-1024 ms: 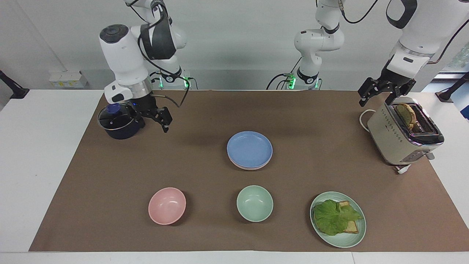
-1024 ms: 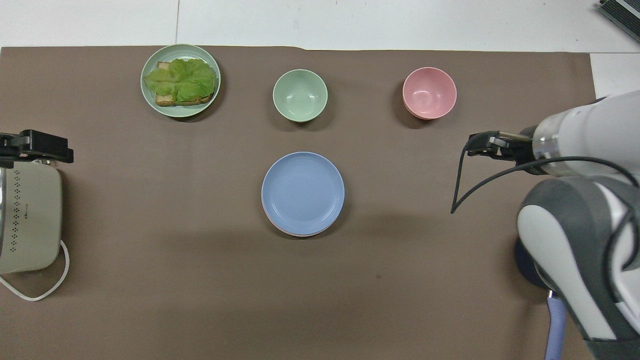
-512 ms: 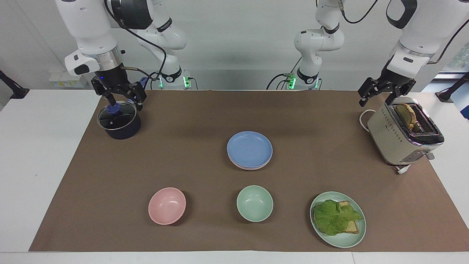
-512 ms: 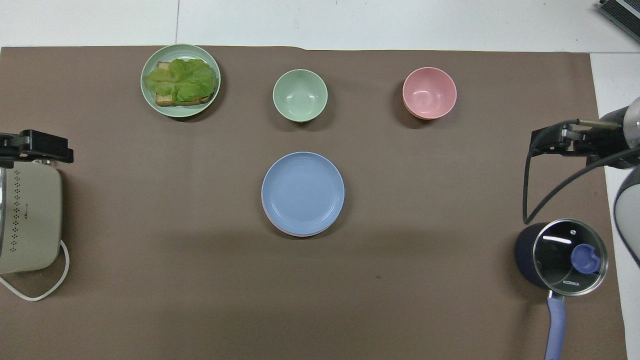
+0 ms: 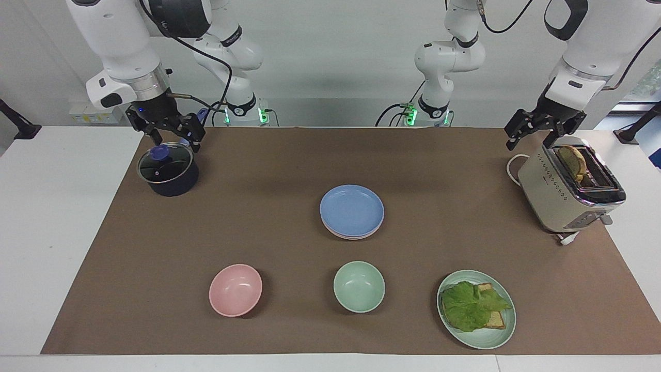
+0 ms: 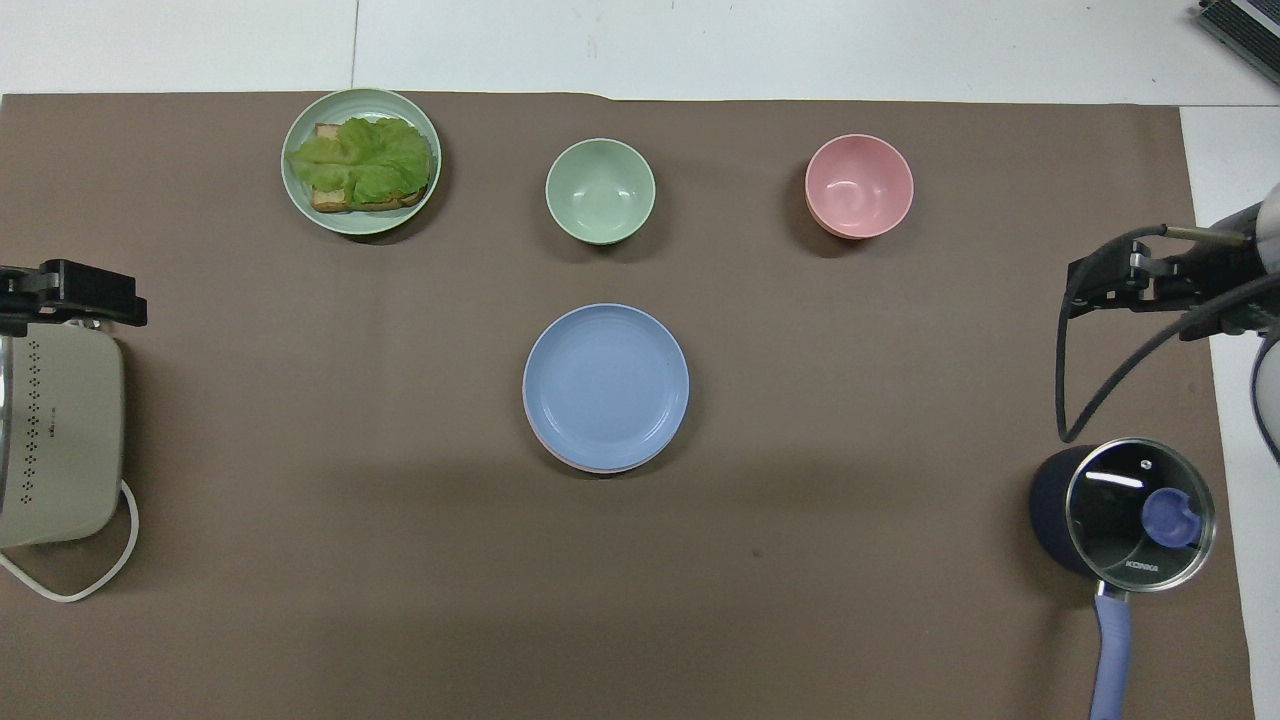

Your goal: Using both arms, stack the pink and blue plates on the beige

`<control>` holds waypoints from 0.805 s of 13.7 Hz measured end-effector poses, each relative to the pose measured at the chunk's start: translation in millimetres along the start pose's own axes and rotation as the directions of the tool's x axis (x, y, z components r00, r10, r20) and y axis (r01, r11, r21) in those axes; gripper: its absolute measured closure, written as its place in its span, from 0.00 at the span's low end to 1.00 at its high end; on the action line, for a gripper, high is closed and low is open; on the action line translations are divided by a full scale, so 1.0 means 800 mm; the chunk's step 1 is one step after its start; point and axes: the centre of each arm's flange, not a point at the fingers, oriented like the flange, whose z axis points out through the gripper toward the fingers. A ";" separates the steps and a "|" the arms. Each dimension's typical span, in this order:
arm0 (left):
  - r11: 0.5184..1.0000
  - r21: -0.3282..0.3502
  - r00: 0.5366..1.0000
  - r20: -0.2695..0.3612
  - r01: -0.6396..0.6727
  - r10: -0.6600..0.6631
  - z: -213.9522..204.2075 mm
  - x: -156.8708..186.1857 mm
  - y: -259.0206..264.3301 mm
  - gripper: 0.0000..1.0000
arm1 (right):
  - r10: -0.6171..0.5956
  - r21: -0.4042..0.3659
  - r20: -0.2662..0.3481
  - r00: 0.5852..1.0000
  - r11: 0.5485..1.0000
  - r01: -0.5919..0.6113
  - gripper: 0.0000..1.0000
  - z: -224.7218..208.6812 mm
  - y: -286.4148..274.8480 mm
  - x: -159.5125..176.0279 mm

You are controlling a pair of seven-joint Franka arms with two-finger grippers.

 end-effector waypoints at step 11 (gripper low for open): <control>1.000 0.000 1.000 0.000 0.000 0.000 0.000 0.000 0.000 0.00 | -0.034 -0.007 0.024 0.999 0.999 0.035 0.00 -0.002 0.001 -0.009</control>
